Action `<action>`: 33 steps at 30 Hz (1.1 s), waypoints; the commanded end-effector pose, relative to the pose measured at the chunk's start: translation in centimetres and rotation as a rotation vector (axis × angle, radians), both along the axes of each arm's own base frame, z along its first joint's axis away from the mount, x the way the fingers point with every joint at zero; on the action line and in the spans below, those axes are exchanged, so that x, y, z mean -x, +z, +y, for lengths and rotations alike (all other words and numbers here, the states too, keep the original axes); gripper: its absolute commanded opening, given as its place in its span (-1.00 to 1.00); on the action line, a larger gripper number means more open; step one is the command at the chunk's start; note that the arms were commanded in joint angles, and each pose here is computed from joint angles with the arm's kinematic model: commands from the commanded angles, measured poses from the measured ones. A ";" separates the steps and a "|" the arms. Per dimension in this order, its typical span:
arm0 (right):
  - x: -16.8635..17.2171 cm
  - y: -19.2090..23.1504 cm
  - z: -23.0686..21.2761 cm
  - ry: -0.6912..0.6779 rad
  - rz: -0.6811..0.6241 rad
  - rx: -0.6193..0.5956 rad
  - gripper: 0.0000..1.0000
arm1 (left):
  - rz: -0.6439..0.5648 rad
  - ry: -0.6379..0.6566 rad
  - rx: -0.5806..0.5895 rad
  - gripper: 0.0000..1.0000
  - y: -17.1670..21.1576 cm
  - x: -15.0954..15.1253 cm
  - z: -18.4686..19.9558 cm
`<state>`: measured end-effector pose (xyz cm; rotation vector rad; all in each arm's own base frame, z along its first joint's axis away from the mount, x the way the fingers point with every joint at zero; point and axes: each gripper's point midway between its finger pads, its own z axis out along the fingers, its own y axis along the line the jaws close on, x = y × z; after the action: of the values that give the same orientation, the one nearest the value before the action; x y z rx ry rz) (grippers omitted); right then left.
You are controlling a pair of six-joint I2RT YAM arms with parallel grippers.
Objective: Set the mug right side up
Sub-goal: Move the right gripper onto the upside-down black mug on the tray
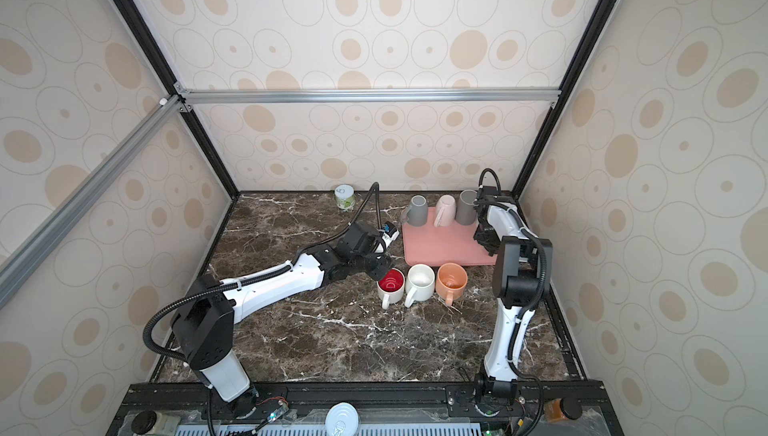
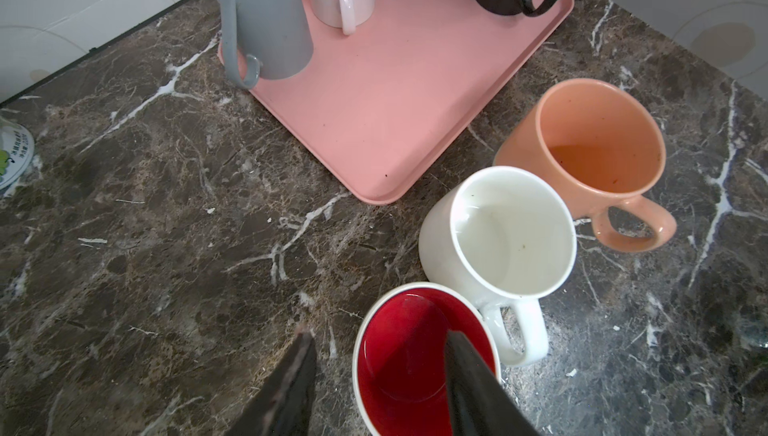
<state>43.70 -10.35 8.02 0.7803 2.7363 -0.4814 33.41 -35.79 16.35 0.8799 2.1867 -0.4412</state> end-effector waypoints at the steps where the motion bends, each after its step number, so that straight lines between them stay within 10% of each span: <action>1: 1.1 -0.4 0.6 0.003 0.029 -0.030 -0.74 | 0.001 -0.012 -0.003 0.02 -0.5 -0.2 0.0; 16: 6.6 -0.6 6.4 0.154 0.006 -0.100 -0.93 | 0.044 -0.023 0.058 0.02 -0.4 0.1 -1.0; 33: 1.5 2.3 15.2 0.465 -0.084 -0.098 -1.00 | 0.051 -0.007 0.068 0.02 -0.2 0.2 -0.9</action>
<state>40.66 3.53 8.67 0.2289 2.8061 -0.2279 32.82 -36.62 16.20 0.8665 2.2033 -0.5410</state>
